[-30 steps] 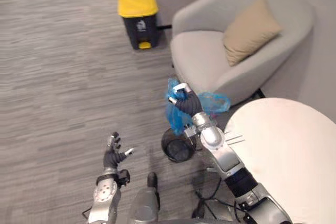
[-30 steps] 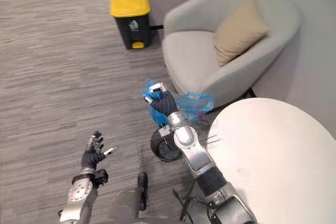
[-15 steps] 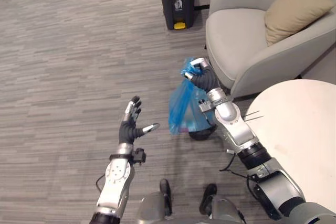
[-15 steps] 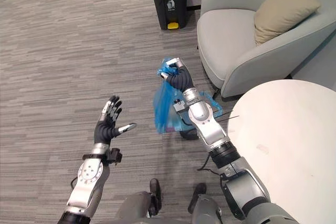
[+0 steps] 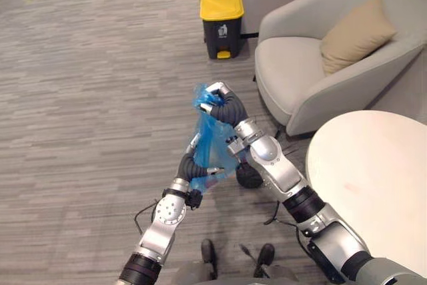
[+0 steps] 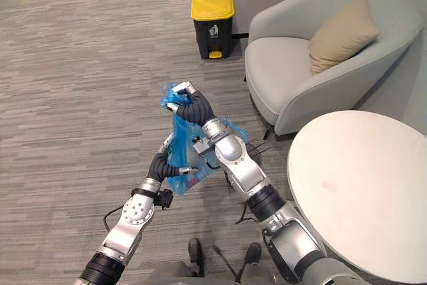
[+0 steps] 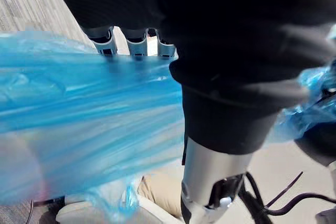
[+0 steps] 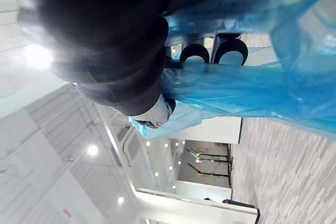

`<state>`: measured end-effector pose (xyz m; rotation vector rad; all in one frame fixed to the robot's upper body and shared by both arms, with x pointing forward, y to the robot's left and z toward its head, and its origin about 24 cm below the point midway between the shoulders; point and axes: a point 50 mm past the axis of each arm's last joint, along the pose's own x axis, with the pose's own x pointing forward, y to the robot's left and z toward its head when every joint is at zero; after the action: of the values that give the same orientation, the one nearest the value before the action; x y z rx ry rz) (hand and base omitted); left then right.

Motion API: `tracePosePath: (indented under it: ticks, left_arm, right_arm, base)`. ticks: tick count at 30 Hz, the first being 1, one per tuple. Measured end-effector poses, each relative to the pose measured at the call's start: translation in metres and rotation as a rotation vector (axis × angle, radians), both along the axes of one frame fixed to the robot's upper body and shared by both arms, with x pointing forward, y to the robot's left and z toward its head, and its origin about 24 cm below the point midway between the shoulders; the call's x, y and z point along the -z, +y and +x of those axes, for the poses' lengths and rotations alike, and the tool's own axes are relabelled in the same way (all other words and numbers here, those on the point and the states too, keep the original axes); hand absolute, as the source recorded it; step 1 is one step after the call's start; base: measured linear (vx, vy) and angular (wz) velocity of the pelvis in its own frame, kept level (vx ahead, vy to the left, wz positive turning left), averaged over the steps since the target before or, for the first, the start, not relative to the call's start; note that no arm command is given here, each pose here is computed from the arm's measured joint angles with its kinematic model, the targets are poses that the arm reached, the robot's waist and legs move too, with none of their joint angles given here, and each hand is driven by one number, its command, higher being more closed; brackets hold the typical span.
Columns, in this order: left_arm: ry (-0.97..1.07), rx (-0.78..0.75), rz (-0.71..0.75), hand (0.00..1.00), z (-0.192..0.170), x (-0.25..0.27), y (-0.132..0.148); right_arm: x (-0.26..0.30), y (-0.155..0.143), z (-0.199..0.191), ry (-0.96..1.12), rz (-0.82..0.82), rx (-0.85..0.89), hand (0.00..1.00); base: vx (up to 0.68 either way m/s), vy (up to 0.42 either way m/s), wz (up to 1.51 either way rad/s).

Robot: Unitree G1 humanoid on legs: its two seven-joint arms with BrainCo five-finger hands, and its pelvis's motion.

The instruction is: Gather rubbish on tea table into small bin, then transfer packed bag to large trash can.

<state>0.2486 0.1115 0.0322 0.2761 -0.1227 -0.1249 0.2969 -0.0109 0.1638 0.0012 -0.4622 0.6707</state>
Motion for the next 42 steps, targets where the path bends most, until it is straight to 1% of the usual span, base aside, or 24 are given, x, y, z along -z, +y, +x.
tracePosePath:
  ticks: [5,9,15,19,20,23,28,30,36,37,42]
  left_arm:
    - [0.005,-0.085,-0.011,0.0,0.001,0.004,0.0]
    - [0.018,-0.124,-0.005,0.0,0.001,0.008,-0.001]
    - [0.052,-0.155,-0.004,0.0,-0.001,0.017,-0.005]
    - [0.157,-0.163,0.035,0.0,-0.004,0.039,-0.004]
    - [0.169,-0.162,0.041,1.0,-0.004,0.041,-0.005]
    - [0.18,-0.158,0.063,1.0,0.003,0.042,-0.009]
    - [0.116,-0.136,0.076,1.0,0.023,0.025,-0.014]
    - [0.091,-0.132,0.079,1.0,0.029,0.018,-0.012]
    - [0.111,-0.133,0.034,1.0,0.029,0.02,-0.011]
    - [0.116,-0.129,0.015,1.0,0.029,0.02,-0.013]
    - [0.119,-0.123,-0.047,1.0,0.029,0.016,-0.015]
  right_arm:
    - [-0.001,0.009,-0.007,0.032,0.06,-0.048,1.0]
    - [0.002,0.015,-0.011,0.059,0.062,-0.084,1.0]
    - [0.011,0.025,-0.015,0.093,0.026,-0.104,1.0]
    - [0.035,0.035,-0.015,0.177,-0.056,-0.113,1.0]
    - [0.038,0.037,-0.016,0.188,-0.068,-0.118,1.0]
    - [0.046,0.049,-0.021,0.22,-0.102,-0.146,1.0]
    - [0.032,0.069,-0.026,0.174,-0.124,-0.215,1.0]
    - [0.028,0.075,-0.028,0.172,-0.11,-0.232,1.0]
    - [0.026,0.076,-0.028,0.167,-0.106,-0.239,1.0]
    - [0.026,0.076,-0.028,0.166,-0.105,-0.239,0.0]
    - [0.025,0.077,-0.03,0.15,-0.109,-0.267,0.0]
  base:
    - [0.02,-0.004,-0.01]
    - [0.04,0.007,-0.01]
    - [0.02,0.007,0.03]
    - [0.02,-0.002,0.07]
    - [0.01,-0.006,0.06]
    - [0.0,0.0,0.0]
    - [0.0,0.0,0.0]
    - [-0.02,-0.022,0.05]
    - [0.0,-0.002,0.01]
    - [0.01,0.036,0.01]
    - [0.02,0.037,0.03]
